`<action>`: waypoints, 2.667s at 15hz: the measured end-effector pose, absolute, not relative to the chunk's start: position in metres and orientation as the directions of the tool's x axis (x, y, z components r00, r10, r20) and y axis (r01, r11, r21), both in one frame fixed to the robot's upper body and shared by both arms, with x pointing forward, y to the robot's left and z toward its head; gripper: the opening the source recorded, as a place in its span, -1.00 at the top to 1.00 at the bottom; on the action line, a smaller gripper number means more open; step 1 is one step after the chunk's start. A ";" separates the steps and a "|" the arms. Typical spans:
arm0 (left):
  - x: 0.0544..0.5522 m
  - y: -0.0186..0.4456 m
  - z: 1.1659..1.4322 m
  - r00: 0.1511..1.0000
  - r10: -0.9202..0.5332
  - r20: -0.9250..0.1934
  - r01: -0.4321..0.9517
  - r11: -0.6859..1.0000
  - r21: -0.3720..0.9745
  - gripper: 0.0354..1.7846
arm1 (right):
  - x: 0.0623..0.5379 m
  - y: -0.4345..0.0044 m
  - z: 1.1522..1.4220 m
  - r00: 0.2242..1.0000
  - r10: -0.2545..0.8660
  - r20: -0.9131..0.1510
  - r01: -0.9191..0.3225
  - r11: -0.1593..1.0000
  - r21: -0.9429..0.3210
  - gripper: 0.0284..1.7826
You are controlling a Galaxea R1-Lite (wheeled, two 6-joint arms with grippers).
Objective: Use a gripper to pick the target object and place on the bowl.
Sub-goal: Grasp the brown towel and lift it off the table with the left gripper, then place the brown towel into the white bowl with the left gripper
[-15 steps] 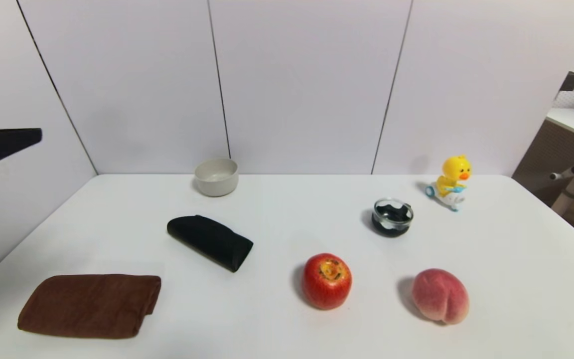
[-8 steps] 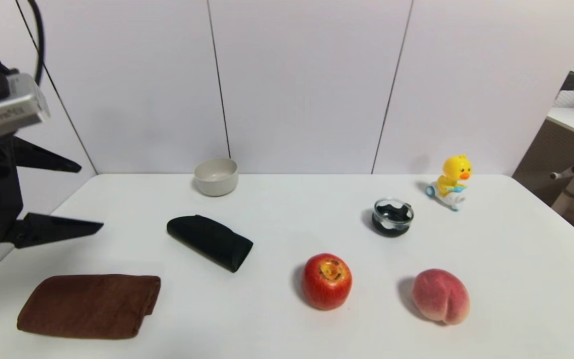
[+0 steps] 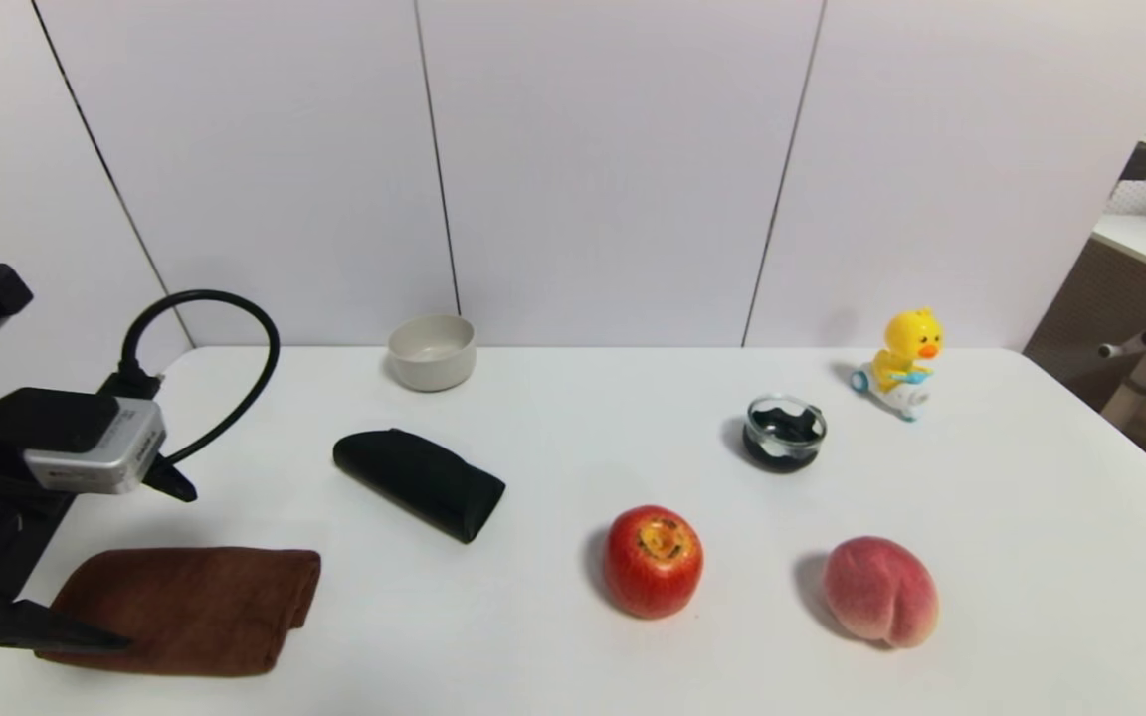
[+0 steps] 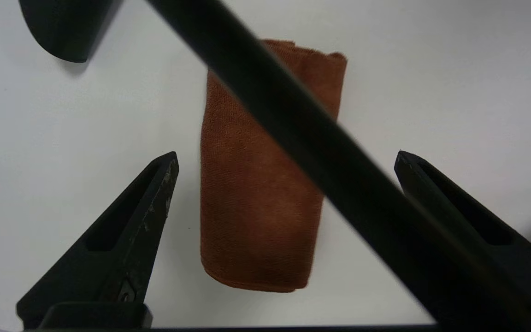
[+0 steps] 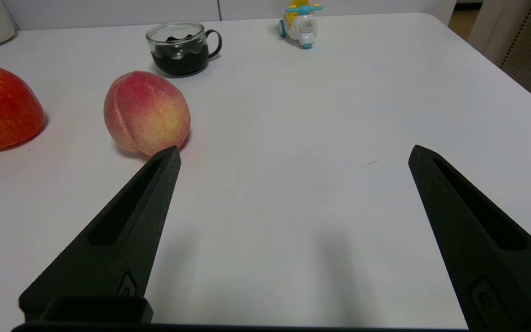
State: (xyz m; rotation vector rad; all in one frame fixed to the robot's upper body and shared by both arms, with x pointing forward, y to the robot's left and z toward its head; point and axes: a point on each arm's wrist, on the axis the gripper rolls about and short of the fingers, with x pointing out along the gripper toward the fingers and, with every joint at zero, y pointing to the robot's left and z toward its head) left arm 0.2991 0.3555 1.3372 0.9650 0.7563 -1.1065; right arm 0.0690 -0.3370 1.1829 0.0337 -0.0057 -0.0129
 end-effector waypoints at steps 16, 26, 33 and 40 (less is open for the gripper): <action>0.339 0.365 1.259 0.195 -0.341 -0.920 0.978 0.133 0.158 -0.89 | 0.069 -0.337 1.183 1.000 -0.014 0.006 0.014 0.999 0.034 -0.92; 0.347 0.366 1.248 0.164 -0.340 -0.926 0.983 0.130 0.126 -0.25 | 0.069 -0.337 1.183 1.000 -0.013 0.005 0.013 0.999 0.033 -0.92; 0.343 0.364 1.258 0.191 -0.343 -0.920 0.979 0.137 0.152 0.64 | 0.069 -0.337 1.183 1.000 -0.012 0.006 0.012 0.999 0.034 -0.92; 0.343 0.340 1.316 0.341 -0.357 -0.870 0.940 0.136 0.312 0.64 | 0.069 -0.337 1.183 1.000 -0.012 0.005 0.012 0.999 0.034 -0.92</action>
